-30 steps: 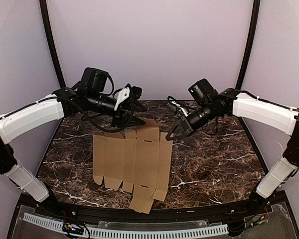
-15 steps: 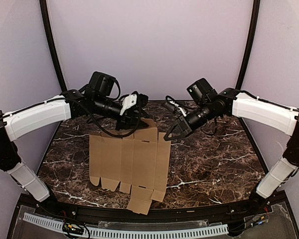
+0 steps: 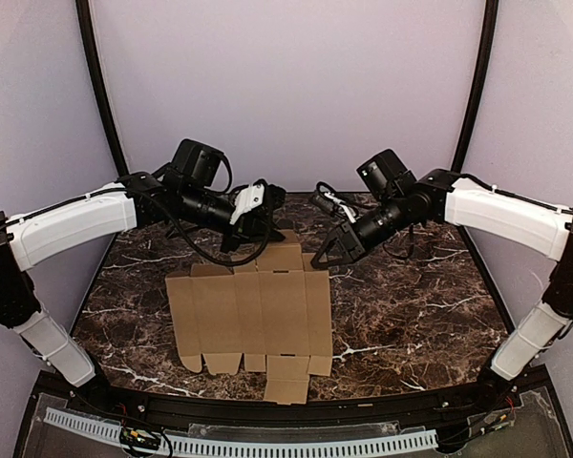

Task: Fold the paper box

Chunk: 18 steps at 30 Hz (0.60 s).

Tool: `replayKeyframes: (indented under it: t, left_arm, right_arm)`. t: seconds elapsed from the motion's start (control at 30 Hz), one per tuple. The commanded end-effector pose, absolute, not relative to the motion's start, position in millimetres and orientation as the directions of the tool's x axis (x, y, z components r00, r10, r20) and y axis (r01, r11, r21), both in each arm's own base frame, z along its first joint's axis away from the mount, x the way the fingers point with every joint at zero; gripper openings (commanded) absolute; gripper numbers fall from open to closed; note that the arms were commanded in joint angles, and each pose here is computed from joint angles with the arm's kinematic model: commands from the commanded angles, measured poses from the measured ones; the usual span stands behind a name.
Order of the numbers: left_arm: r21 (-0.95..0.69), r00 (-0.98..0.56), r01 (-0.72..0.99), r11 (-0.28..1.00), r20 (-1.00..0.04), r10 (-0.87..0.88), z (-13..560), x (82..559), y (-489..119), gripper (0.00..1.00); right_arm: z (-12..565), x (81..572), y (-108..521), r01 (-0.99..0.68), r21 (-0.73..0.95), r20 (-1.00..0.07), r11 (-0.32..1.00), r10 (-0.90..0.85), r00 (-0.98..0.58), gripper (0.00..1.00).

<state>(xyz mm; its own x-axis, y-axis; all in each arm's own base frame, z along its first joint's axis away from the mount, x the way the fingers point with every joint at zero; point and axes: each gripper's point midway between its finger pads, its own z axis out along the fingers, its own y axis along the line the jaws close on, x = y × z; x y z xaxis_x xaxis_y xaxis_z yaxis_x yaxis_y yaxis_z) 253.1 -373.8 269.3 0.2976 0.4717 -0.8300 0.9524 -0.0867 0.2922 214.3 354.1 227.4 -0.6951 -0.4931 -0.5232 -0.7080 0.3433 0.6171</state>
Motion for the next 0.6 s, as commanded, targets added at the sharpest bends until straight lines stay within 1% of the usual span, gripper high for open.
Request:
replayKeyframes:
  t: [0.0, 0.1, 0.13, 0.23, 0.27, 0.4, 0.53, 0.57]
  left_arm:
    - [0.315, 0.300, 0.947, -0.056, -0.812, 0.501, 274, 257, -370, 0.01]
    - [0.342, 0.282, 0.939, 0.025, -0.810, 0.514, 277, 269, -367, 0.01]
    - [0.349, 0.266, 0.934, 0.070, -0.815, 0.515, 281, 276, -366, 0.01]
    - [0.345, 0.226, 0.926, 0.154, -0.833, 0.505, 287, 285, -363, 0.01]
    - [0.341, 0.201, 0.918, 0.202, -0.839, 0.505, 290, 291, -361, 0.01]
    - [0.301, 0.126, 0.903, 0.308, -0.869, 0.478, 304, 301, -356, 0.01]
    - [0.193, -0.011, 0.874, 0.446, -0.910, 0.415, 320, 311, -348, 0.01]
    - [0.136, -0.068, 0.863, 0.486, -0.923, 0.379, 324, 312, -345, 0.01]
  right_arm:
    - [240, 215, 349, -0.741, 0.566, -0.582, 0.360, -0.462, -0.669, 0.35]
    - [240, 217, 340, -0.760, 0.519, -0.618, 0.391, -0.443, -0.650, 0.55]
    - [242, 217, 337, -0.767, 0.502, -0.634, 0.399, -0.434, -0.640, 0.58]
    - [243, 224, 327, -0.774, 0.448, -0.664, 0.448, -0.413, -0.623, 0.71]
    - [245, 226, 324, -0.775, 0.428, -0.675, 0.465, -0.406, -0.616, 0.73]
    - [255, 242, 310, -0.768, 0.335, -0.720, 0.546, -0.377, -0.583, 0.77]
    - [274, 251, 303, -0.768, 0.270, -0.765, 0.581, -0.354, -0.538, 0.81]
    - [277, 252, 301, -0.771, 0.255, -0.773, 0.584, -0.355, -0.525, 0.82]
